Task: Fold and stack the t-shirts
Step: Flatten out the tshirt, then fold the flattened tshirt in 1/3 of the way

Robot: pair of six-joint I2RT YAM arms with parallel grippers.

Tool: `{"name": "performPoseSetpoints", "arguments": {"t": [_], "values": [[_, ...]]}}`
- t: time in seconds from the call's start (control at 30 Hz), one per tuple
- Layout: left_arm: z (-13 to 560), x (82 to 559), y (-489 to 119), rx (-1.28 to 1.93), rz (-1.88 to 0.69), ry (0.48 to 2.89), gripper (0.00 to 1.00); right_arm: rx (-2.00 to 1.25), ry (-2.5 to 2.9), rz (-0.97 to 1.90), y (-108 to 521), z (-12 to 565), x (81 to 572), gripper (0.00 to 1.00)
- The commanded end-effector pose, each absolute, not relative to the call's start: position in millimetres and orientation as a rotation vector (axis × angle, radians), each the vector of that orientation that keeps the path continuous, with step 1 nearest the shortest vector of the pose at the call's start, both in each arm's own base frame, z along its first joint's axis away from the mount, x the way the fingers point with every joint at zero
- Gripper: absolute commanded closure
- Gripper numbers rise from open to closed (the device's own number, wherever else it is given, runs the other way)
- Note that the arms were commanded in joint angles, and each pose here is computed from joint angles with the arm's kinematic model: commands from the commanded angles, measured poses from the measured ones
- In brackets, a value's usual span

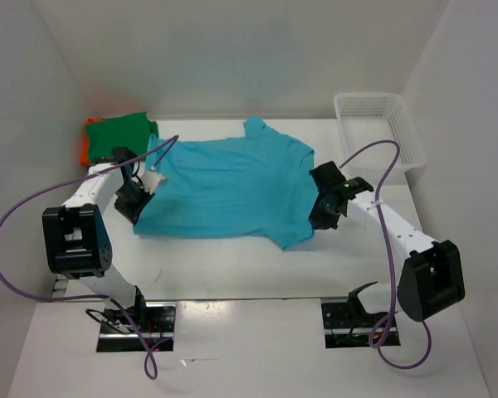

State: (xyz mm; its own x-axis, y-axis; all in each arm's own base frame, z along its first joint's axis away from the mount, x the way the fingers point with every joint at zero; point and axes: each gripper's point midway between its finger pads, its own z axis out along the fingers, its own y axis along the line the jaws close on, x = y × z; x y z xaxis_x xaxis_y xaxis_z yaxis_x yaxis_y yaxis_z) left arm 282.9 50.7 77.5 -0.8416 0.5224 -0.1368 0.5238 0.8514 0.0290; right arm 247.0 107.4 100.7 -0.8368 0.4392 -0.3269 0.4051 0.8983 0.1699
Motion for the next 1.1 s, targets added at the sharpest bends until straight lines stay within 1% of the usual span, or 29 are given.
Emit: {"name": "performPoseSetpoints", "arguments": {"t": [0.0, 0.17, 0.33, 0.47, 0.5, 0.57, 0.6, 0.63, 0.7, 0.73, 0.83, 1.07], "values": [[65.0, 257.0, 55.7, 0.886, 0.011, 2.943, 1.0, 0.669, 2.61, 0.335, 130.8, 114.4, 251.3, 1.0], [51.5, 237.6, 53.3, 0.902, -0.028, 2.998, 1.0, 0.671, 2.669, 0.337, 130.2, 100.2, 234.7, 1.0], [69.7, 221.1, 52.9, 0.891, -0.017, 3.013, 0.98, 0.673, 2.65, 0.324, 125.7, 108.4, 232.6, 1.0], [93.5, 252.8, 61.1, 0.853, 0.081, 2.937, 0.97, 0.638, 2.608, 0.284, 116.2, 122.2, 256.9, 1.0], [109.2, 278.3, 61.1, 0.818, 0.122, 2.87, 0.97, 0.638, 2.616, 0.265, 113.9, 118.8, 265.8, 1.0], [116.4, 304.5, 62.9, 0.807, 0.16, 2.835, 0.97, 0.593, 2.565, 0.276, 111.6, 134.4, 292.6, 1.0], [131.0, 330.1, 61.1, 0.785, 0.194, 2.763, 0.97, 0.571, 2.59, 0.255, 113.6, 126.2, 300.9, 1.0], [124.9, 338.7, 58.2, 0.781, 0.182, 2.779, 0.97, 0.557, 2.57, 0.258, 113.5, 132.9, 315.5, 1.0], [124.7, 355.0, 50.6, 0.803, 0.192, 2.767, 0.97, 0.509, 2.629, 0.221, 113.6, 114.8, 328.7, 1.0], [122.4, 368.9, 52.9, 0.799, 0.208, 2.761, 0.97, 0.49, 2.619, 0.225, 116.4, 117.0, 339.1, 1.0], [110.8, 380.9, 50.9, 0.804, 0.209, 2.786, 0.97, 0.46, 2.639, 0.2, 116.2, 105.2, 356.5, 1.0], [102.1, 403.9, 63.4, 0.778, 0.345, 2.772, 0.97, 0.399, 2.599, 0.157, 108.8, 106.4, 398.5, 1.0]]}}
